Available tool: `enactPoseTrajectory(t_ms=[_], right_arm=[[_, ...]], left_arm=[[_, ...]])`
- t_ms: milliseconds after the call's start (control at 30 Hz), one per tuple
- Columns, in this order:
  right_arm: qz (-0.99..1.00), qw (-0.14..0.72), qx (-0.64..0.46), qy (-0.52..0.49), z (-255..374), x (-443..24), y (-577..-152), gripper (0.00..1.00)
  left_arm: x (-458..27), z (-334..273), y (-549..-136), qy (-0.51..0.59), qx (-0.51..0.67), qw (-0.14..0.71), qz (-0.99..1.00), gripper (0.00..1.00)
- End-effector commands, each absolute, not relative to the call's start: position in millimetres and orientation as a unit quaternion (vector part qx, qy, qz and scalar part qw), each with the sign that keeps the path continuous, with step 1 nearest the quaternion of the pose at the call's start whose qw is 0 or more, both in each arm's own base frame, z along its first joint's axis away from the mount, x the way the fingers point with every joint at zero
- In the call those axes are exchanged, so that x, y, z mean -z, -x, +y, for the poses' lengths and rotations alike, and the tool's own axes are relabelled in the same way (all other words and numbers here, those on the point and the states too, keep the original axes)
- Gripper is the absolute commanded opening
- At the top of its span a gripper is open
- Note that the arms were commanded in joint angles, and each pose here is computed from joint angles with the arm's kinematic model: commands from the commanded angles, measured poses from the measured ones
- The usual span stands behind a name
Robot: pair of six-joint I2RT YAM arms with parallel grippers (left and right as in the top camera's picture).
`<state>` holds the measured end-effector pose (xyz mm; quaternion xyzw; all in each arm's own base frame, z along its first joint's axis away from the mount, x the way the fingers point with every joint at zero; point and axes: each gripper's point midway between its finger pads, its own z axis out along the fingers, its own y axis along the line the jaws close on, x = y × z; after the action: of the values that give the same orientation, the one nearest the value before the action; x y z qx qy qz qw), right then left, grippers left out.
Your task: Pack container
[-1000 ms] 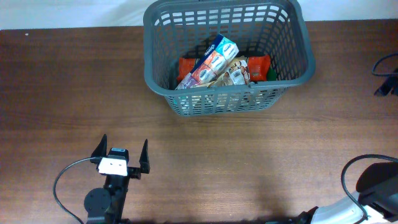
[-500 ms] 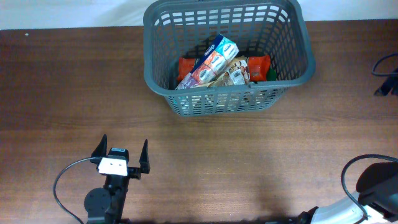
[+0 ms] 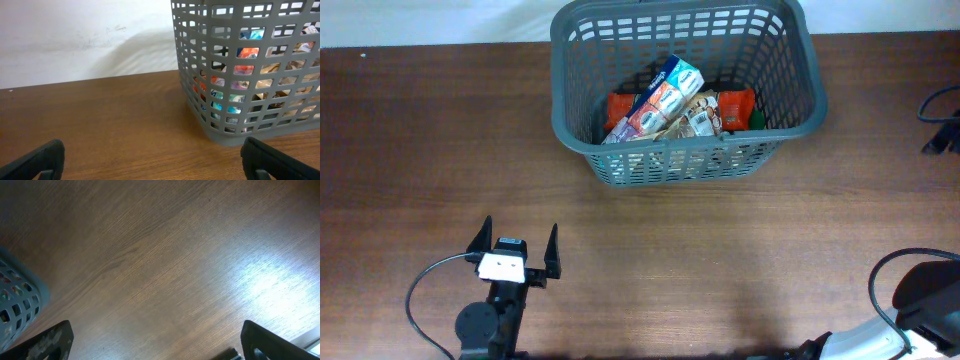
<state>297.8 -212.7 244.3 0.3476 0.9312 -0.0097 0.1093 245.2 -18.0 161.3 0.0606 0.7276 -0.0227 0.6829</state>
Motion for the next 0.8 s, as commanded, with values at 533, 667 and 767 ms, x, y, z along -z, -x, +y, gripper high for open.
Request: enactPoseTrajectory(t_ms=[533,667,767], right_arm=[[0.871,0.413,0.077,-0.256,-160,-408,-301,0.99],[0.847,0.484,0.072,-0.21,-130,-446,-303,0.99],[0.838,0.513,0.057,-0.174,-103,-460,-302,0.99]], left_arm=[[-160,-16,-245,-0.056,0.02,0.684,0.727,0.99],[-160,-16,-245,-0.056,0.02,0.684,0.727,0.99],[-160,-16,-245,-0.056,0.02,0.684,0.727,0.99]])
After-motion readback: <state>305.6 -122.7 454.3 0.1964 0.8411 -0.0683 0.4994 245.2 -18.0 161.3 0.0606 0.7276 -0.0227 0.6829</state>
